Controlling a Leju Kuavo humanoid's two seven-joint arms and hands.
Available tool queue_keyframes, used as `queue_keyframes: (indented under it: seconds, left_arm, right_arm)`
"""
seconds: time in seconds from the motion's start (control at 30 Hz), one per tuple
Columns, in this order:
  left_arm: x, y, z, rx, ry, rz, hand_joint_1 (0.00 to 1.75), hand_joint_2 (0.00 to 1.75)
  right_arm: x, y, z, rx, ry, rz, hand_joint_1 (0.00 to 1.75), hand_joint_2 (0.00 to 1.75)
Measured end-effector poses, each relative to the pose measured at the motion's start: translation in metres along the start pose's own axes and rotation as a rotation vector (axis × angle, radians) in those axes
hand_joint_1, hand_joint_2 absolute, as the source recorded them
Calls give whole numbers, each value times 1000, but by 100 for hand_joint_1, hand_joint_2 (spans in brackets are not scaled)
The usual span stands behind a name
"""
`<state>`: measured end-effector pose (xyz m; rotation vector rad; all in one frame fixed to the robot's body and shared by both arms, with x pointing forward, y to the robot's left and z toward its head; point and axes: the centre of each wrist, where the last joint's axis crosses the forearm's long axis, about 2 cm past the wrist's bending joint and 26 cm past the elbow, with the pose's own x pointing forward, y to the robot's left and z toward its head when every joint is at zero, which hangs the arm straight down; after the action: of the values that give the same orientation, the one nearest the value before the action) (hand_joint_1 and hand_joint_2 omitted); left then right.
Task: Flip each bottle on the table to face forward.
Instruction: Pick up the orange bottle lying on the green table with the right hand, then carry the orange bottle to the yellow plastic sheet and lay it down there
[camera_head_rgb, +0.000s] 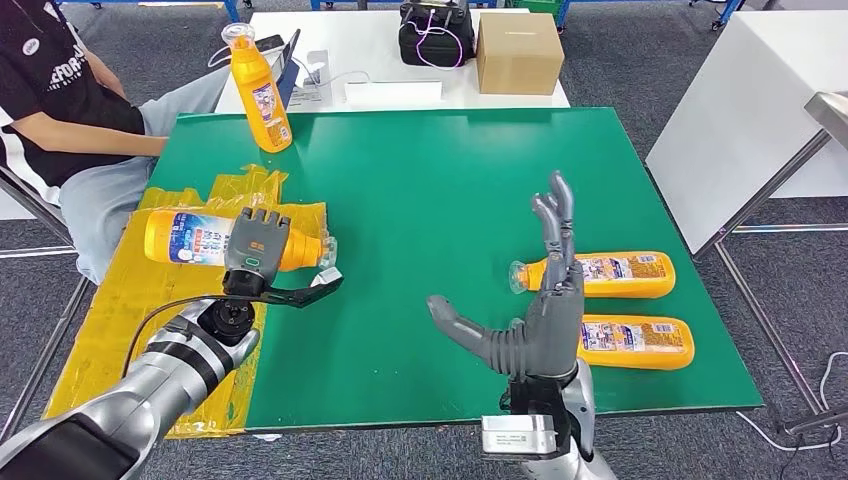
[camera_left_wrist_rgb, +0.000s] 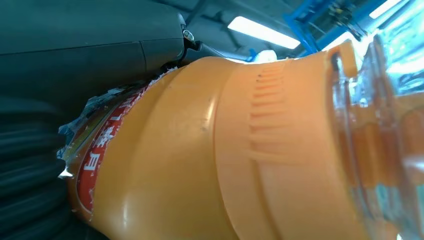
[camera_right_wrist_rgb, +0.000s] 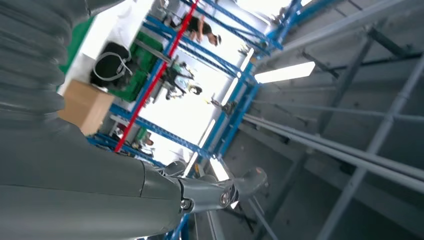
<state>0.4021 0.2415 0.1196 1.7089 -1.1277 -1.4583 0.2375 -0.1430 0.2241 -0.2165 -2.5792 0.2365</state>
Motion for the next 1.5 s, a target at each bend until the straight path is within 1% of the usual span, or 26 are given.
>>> queue_keyframes:
  seconds: [0.1, 0.2, 0.37, 0.47, 0.5, 0.63, 0.73, 0.93, 1.3, 1.33, 1.37, 1.43, 1.47, 1.5]
  left_arm:
    - [-9, -14, 1, -42, -20, -76, 175, 175]
    - [-16, -22, 1, -73, -30, -122, 175, 175]
    - [-23, -31, 3, -143, -40, -123, 175, 175]
    - [-26, -35, 4, -194, -32, -79, 161, 175]
    - [-27, -36, 4, -209, -25, -51, 157, 175]
    - [-30, -37, 3, -252, 20, 63, 157, 175]
    - [-32, -37, 3, -267, 42, 97, 157, 175]
    - [-32, -37, 3, -279, 59, 121, 157, 175]
    - [-31, -38, 3, -286, 64, 128, 157, 175]
    - [-31, -38, 3, -286, 64, 128, 146, 175]
    - [-31, -38, 3, -286, 64, 128, 120, 175]
    - [-31, -38, 3, -286, 63, 134, 51, 175]
    - [-31, -38, 3, -287, 63, 146, 26, 175]
    - [-31, -38, 3, -289, 64, 165, 15, 175]
  right_arm:
    - [2, -4, -2, -19, -22, 0, 0, 175]
    - [3, -6, -3, -26, -35, 2, 0, 175]
    - [3, -8, -2, -21, -45, 13, 0, 175]
    - [3, -9, -2, -12, -46, 22, 0, 175]
    - [3, -9, -2, -8, -45, 25, 0, 175]
    - [2, -10, -1, 6, -39, 26, 0, 175]
    - [2, -10, -1, 10, -39, 27, 0, 175]
    - [2, -10, -1, 10, -38, 28, 0, 175]
    - [2, -10, -1, 10, -38, 28, 0, 175]
    - [2, -10, -1, 10, -38, 28, 0, 175]
    - [2, -10, -1, 10, -38, 28, 0, 175]
    - [2, -10, -1, 11, -38, 28, 0, 175]
    - [2, -10, -1, 12, -38, 28, 0, 175]
    - [2, -10, -1, 14, -37, 28, 0, 175]
